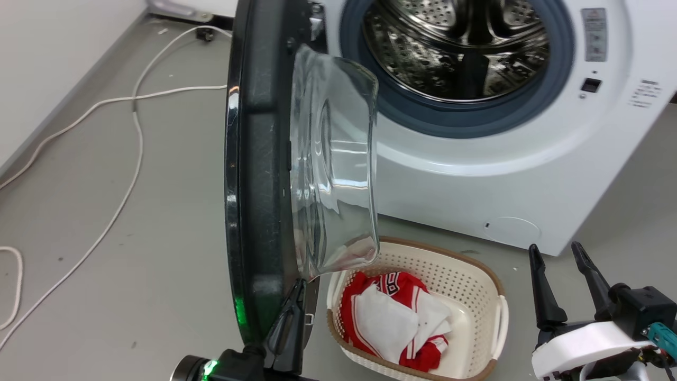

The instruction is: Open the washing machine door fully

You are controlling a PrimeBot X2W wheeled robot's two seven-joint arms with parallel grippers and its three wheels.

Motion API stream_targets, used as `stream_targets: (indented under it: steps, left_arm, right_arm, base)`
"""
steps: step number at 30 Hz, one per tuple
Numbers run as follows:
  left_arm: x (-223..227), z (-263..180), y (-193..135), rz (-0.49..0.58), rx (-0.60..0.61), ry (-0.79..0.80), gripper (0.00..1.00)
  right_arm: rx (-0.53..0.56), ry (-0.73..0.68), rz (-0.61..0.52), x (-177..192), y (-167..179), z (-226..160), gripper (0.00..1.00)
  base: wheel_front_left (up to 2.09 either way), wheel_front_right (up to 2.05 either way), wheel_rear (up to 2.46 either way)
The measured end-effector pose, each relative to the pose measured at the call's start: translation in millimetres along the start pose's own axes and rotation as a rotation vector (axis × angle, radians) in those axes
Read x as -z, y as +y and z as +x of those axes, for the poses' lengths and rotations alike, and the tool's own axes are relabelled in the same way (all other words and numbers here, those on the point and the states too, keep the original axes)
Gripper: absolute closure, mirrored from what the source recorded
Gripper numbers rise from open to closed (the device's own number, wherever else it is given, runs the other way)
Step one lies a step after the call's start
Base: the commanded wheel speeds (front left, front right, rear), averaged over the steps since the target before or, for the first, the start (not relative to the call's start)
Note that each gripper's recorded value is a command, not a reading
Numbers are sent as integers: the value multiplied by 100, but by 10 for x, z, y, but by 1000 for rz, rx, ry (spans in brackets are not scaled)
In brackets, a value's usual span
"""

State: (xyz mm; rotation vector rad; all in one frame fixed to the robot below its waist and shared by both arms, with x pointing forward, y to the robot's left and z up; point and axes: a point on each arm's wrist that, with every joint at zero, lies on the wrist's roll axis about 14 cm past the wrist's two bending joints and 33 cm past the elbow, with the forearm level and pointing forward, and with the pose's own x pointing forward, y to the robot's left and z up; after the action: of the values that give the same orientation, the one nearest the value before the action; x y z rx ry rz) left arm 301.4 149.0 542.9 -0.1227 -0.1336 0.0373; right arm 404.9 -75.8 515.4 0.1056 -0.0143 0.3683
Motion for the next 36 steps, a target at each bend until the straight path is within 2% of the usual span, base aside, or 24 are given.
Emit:
stream_targets:
  steps: [7,12,20,27,36]
  left_arm:
    - [-14,-148,394,40,-127,6,100]
    - [27,-165,658,61,-194,19,100]
    - [8,-15,1144,96,-303,1,100]
    - [-103,70,1766,154,-444,-15,100]
    - [-146,111,2397,218,-577,10,100]
  right_arm:
    - [-77,16,6,48,244,133,0]
    - [-89,23,10,69,281,151,0]
    - [-61,44,12,141,172,169,0]
    - [-35,64,21,227,73,187,0]
    - [-21,73,25,292,-3,279,0]
  base:
    - [0,0,0]
    - [0,0,0]
    - [0,0,0]
    - [0,0,0]
    - [0,0,0]
